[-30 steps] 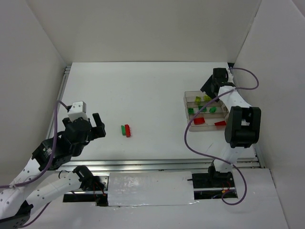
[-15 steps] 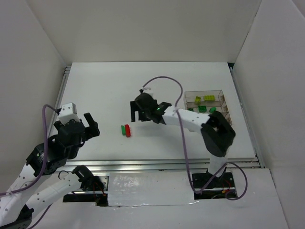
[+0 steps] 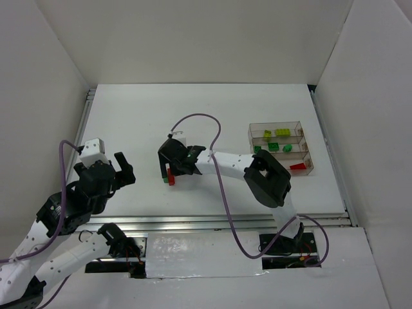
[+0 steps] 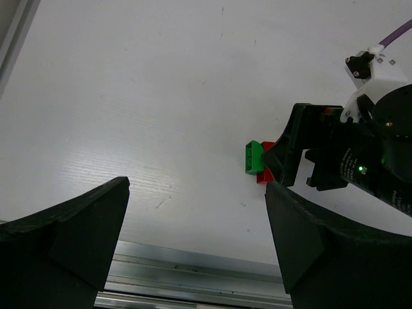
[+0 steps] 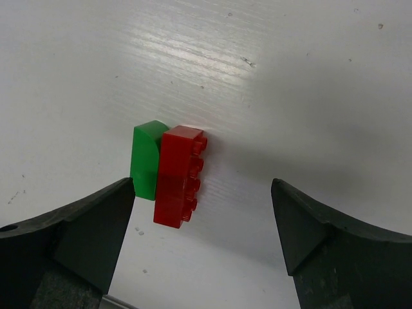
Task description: Sort the legos into containers by color
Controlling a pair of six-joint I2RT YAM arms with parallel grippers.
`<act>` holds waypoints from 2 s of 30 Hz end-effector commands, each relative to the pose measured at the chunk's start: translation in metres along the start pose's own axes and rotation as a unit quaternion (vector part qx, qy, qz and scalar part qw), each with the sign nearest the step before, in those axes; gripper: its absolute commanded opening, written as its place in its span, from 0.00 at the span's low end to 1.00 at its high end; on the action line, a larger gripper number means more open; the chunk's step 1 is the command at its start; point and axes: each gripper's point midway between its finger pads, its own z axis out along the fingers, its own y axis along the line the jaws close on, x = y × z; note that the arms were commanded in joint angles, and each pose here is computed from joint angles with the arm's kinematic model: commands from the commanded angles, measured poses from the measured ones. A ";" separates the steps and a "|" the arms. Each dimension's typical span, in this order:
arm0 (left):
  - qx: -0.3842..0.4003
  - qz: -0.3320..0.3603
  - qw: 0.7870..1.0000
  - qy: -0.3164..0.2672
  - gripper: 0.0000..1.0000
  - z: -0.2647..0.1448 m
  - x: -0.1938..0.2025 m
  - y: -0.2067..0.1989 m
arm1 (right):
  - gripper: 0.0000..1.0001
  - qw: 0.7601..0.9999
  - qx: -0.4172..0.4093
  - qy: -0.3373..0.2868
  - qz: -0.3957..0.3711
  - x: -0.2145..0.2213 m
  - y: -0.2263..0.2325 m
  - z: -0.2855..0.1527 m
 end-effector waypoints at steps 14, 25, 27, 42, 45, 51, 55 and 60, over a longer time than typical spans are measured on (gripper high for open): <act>0.008 -0.003 1.000 -0.008 0.99 0.000 -0.004 -0.004 | 0.65 1.000 -0.009 0.019 -0.009 0.009 0.025 0.021; 0.003 -0.005 1.000 -0.008 1.00 0.001 -0.004 -0.002 | 0.56 0.999 -0.009 0.031 -0.023 0.023 0.016 0.020; 0.003 -0.006 1.000 -0.008 0.99 0.001 -0.005 -0.003 | 0.28 0.999 -0.023 0.020 -0.027 0.026 0.015 0.016; 0.386 -0.144 0.902 0.131 0.99 -0.032 0.030 -0.171 | 0.00 0.931 -0.286 -0.218 -0.063 0.020 0.007 -0.181; 0.419 -0.138 0.882 0.168 0.98 -0.032 0.041 -0.195 | 0.00 0.926 -0.290 -0.235 -0.055 0.022 -0.004 -0.198; 0.453 -0.149 0.859 0.188 0.96 -0.036 0.051 -0.212 | 0.00 0.925 -0.275 -0.258 -0.055 0.020 -0.019 -0.216; 0.454 -0.153 0.857 0.192 0.92 -0.035 0.058 -0.213 | 0.00 0.917 -0.283 -0.276 -0.048 0.013 -0.020 -0.227; 0.469 -0.150 0.846 0.202 0.81 -0.038 0.063 -0.221 | 0.00 0.912 -0.293 -0.283 -0.047 0.006 -0.015 -0.236</act>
